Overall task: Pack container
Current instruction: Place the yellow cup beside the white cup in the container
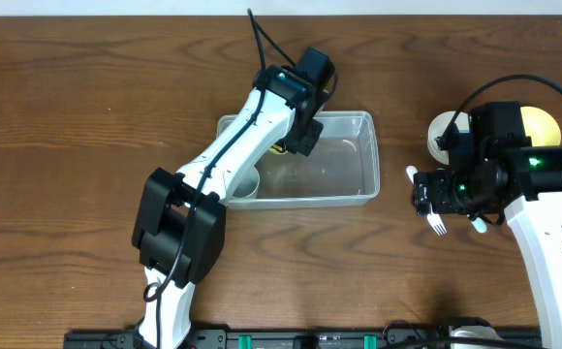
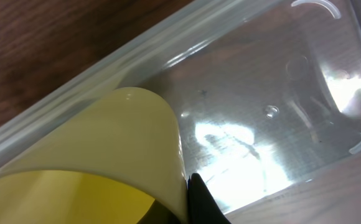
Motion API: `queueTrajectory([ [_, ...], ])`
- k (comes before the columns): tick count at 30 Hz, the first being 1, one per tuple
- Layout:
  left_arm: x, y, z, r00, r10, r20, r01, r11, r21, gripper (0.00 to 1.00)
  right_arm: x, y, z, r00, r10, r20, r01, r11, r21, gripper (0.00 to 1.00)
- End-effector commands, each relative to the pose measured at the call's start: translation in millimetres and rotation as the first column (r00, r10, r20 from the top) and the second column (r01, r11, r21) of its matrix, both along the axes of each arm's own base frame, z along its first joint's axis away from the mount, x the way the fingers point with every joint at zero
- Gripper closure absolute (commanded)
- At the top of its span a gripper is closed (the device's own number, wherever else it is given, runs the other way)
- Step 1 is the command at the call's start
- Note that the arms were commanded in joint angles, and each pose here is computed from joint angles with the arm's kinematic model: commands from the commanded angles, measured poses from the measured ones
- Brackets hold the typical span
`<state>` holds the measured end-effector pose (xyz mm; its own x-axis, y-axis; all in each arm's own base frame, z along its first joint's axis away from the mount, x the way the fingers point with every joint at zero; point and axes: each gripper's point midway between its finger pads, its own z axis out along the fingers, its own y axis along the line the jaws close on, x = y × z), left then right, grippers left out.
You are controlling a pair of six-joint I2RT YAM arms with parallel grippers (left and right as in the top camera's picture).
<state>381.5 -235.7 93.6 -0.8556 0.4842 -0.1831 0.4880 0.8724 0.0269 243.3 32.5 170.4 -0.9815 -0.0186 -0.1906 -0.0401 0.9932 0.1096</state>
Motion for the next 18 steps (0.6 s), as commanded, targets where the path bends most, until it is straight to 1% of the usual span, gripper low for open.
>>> queueTrajectory([
  [1,6.2,4.9,-9.8,1.0,-0.021,0.007,0.021,0.999,0.045,0.94,2.9,-2.0,4.3,1.0,0.004,0.016,-0.004,1.0,-0.004,0.1],
  [13,4.3,6.0,-43.1,0.998,-0.024,-0.054,0.028,0.996,0.082,0.93,2.7,-2.1,4.3,1.0,0.003,0.015,-0.003,1.0,-0.004,0.1],
  [14,4.3,6.0,-43.3,0.998,-0.024,-0.054,0.028,0.996,0.082,0.91,2.5,-2.1,4.2,1.0,0.004,0.014,-0.004,1.0,-0.004,0.1],
  [15,4.3,6.0,-43.3,0.998,-0.024,-0.054,0.028,0.996,0.082,0.85,2.2,-2.1,4.2,1.0,0.004,0.013,-0.004,1.0,-0.004,0.1],
  [18,2.9,7.0,-43.3,0.998,-0.024,-0.06,0.029,0.996,0.086,0.63,2.2,-2.1,4.2,1.0,0.004,0.013,-0.004,1.0,-0.004,0.1],
])
